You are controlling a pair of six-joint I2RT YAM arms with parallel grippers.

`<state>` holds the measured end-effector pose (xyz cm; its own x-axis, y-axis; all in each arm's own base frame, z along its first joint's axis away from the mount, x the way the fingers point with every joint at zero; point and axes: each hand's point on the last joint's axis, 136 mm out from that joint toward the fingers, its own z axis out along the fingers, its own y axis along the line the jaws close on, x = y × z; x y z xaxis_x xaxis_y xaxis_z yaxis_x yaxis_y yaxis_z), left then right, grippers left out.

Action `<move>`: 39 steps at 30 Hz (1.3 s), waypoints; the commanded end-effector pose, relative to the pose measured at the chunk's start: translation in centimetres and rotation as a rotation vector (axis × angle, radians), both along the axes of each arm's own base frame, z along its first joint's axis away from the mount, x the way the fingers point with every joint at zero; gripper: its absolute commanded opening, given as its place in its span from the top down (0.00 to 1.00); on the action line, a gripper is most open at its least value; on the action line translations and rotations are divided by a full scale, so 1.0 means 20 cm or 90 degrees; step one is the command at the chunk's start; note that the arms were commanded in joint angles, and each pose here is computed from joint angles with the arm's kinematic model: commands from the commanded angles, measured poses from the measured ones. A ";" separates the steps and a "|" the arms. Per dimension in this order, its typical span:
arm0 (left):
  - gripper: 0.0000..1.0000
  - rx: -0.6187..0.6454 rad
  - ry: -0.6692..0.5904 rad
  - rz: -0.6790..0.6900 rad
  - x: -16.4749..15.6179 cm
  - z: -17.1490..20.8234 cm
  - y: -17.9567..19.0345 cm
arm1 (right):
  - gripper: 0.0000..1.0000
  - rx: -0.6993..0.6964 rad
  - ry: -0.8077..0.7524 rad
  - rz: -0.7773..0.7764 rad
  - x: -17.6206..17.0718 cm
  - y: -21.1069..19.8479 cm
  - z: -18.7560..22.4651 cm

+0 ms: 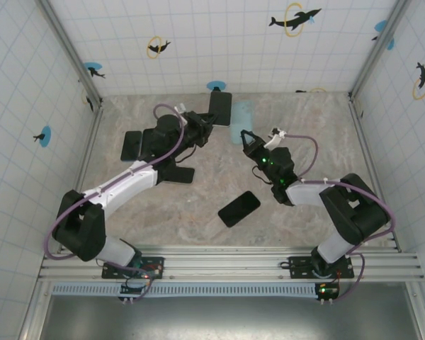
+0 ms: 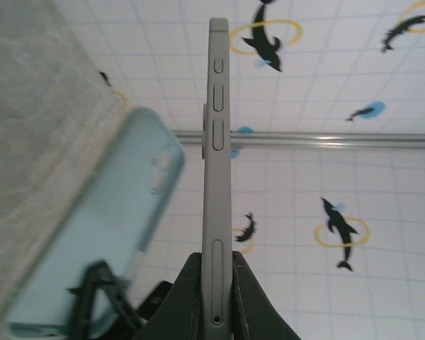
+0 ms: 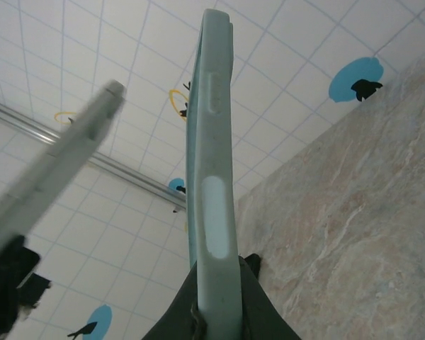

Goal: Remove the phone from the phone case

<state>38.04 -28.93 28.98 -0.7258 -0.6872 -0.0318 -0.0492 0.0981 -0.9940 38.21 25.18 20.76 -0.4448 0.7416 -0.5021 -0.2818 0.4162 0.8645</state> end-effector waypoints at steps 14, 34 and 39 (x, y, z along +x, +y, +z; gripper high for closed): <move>1.00 0.155 0.031 0.003 0.16 -0.61 0.53 | 1.00 0.026 0.072 0.072 0.07 0.26 -0.11; 1.00 0.135 0.082 0.047 0.43 -0.97 0.76 | 1.00 -0.001 0.106 0.105 0.08 0.43 -0.24; 1.00 0.130 0.094 0.047 0.48 -1.02 0.76 | 1.00 -0.001 0.110 0.107 0.08 0.43 -0.25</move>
<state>45.81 -13.45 6.23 -0.6740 -0.7382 -0.0264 -0.3018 0.3079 -0.9023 39.31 33.11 14.90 -0.6470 0.6420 -0.4114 -0.1782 0.3972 0.9002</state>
